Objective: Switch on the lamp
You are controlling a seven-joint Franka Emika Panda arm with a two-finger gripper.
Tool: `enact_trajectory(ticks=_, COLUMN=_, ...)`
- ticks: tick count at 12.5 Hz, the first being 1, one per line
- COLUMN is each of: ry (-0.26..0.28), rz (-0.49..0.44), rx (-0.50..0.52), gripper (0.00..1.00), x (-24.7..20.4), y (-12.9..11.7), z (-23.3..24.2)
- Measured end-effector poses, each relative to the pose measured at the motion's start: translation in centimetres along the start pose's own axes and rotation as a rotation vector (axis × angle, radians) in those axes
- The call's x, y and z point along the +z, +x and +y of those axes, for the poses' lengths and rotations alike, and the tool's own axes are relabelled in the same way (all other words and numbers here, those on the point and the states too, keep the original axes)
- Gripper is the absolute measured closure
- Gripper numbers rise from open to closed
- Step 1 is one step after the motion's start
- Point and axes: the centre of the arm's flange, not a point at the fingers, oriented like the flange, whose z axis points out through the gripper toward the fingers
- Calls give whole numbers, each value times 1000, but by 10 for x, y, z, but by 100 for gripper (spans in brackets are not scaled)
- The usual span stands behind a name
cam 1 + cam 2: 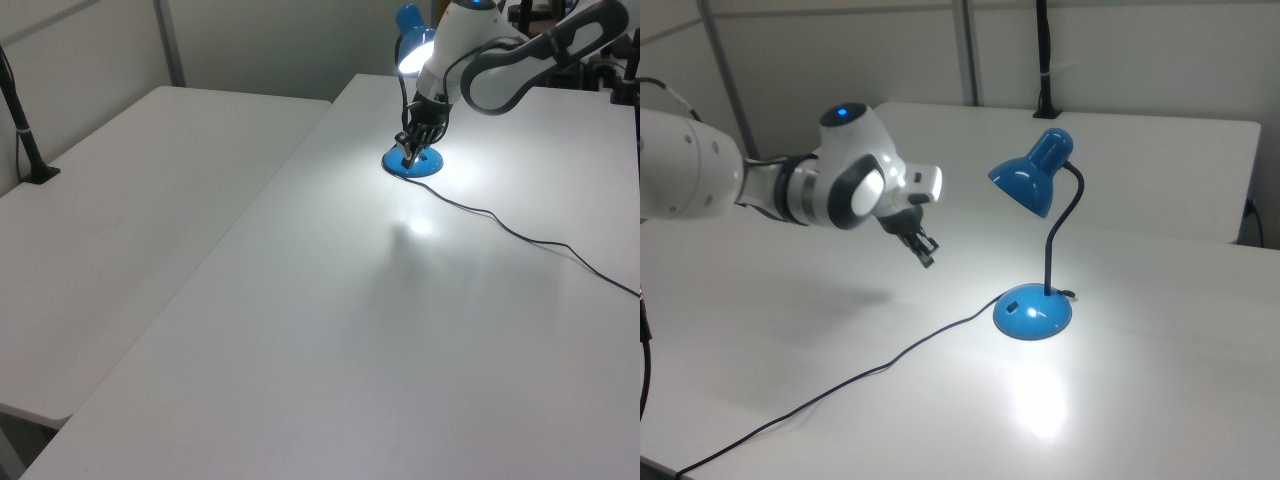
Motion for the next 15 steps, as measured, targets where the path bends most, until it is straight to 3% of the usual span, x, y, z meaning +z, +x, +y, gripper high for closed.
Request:
enact_trajectory(ticks=4, ry=-44, rz=-112, rx=-145, gripper=99, x=-52, y=-11, z=-51)
enact_trajectory(ticks=10, ry=-103, rz=-268, rx=-390, gripper=99, x=-133, y=-24, z=-89)
enact_trajectory(ticks=15, ry=-144, rz=-302, rx=-454, gripper=99, x=-198, y=-45, z=-90)
